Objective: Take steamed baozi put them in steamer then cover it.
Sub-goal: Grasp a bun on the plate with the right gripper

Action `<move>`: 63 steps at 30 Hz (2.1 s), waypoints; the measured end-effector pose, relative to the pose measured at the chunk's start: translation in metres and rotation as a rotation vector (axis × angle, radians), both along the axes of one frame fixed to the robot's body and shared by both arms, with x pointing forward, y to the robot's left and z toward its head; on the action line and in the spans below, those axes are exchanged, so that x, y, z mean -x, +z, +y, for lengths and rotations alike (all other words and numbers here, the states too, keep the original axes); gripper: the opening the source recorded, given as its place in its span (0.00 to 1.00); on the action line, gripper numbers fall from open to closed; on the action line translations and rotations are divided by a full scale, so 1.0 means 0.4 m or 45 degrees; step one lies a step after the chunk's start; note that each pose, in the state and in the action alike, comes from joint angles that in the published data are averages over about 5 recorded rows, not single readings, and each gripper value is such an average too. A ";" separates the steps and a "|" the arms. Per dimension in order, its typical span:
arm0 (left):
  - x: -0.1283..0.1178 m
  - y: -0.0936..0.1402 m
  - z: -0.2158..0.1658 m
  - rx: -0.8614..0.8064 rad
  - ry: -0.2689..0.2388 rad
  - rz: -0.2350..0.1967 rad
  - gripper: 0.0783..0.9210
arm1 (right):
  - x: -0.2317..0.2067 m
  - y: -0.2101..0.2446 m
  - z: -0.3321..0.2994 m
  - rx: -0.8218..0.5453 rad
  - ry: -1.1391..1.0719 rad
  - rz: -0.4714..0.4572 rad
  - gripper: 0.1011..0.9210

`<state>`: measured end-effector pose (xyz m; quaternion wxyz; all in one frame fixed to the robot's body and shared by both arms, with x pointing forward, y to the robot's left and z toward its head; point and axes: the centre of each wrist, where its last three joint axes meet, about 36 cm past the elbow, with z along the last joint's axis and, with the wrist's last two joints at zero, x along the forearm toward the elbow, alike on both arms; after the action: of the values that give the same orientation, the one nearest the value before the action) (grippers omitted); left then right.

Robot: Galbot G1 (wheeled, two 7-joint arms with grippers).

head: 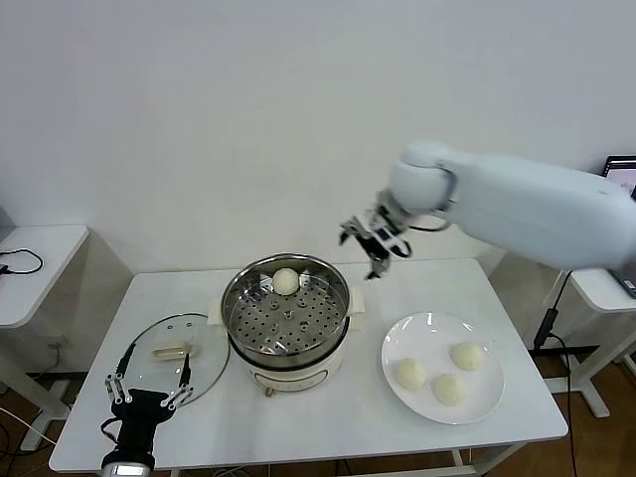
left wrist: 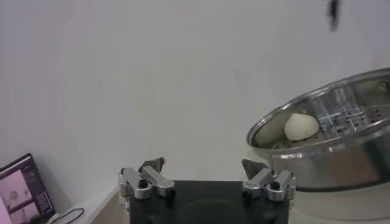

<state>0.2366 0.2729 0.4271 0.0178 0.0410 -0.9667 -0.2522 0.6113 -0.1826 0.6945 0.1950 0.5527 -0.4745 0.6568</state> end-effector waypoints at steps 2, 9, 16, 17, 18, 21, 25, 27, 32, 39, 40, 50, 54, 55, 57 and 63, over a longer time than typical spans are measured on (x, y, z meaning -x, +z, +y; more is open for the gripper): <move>-0.002 0.000 0.000 -0.001 -0.001 -0.002 0.88 | 0.025 -0.019 -0.047 -0.007 -0.053 0.018 0.88; 0.000 -0.002 0.004 -0.004 0.009 0.004 0.88 | 0.095 -0.125 -0.165 -0.029 -0.200 0.089 0.88; 0.002 -0.008 0.007 -0.003 0.025 0.011 0.88 | 0.138 -0.228 -0.213 -0.024 -0.261 0.166 0.88; 0.002 -0.009 0.007 -0.002 0.027 0.011 0.88 | 0.142 -0.241 -0.217 -0.021 -0.266 0.175 0.88; 0.002 -0.009 0.007 -0.001 0.028 0.012 0.88 | 0.147 -0.254 -0.221 -0.017 -0.271 0.183 0.88; 0.003 -0.012 0.003 0.005 0.030 0.015 0.88 | 0.157 -0.291 -0.230 -0.004 -0.281 0.203 0.88; 0.001 -0.014 0.002 0.008 0.033 0.017 0.88 | 0.166 -0.340 -0.237 0.017 -0.288 0.224 0.88; 0.000 -0.015 0.003 0.006 0.034 0.017 0.88 | 0.170 -0.363 -0.241 0.027 -0.293 0.234 0.88; -0.003 -0.018 0.008 0.001 0.038 0.019 0.88 | 0.174 -0.417 -0.243 0.044 -0.301 0.259 0.88; -0.004 -0.022 0.018 -0.007 0.047 0.025 0.88 | 0.174 -0.491 -0.229 0.062 -0.303 0.288 0.88; -0.004 -0.022 0.019 -0.007 0.048 0.025 0.88 | 0.174 -0.501 -0.226 0.065 -0.303 0.291 0.88; -0.006 -0.024 0.020 -0.004 0.054 0.023 0.88 | 0.156 -0.566 -0.200 0.083 -0.302 0.286 0.86; -0.005 -0.024 0.022 -0.006 0.057 0.024 0.88 | 0.147 -0.586 -0.188 0.088 -0.307 0.289 0.80; -0.004 -0.024 0.023 -0.007 0.058 0.025 0.88 | 0.146 -0.590 -0.185 0.089 -0.308 0.290 0.77; -0.004 -0.025 0.023 -0.006 0.059 0.026 0.88 | 0.144 -0.595 -0.181 0.092 -0.311 0.293 0.72; -0.003 -0.024 0.019 0.000 0.059 0.023 0.88 | 0.136 -0.601 -0.177 0.100 -0.320 0.298 0.59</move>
<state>0.2378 0.2804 0.4177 0.0326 0.0612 -0.9652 -0.2522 0.5570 -0.2536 0.4542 0.3508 0.5538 -0.4878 0.5765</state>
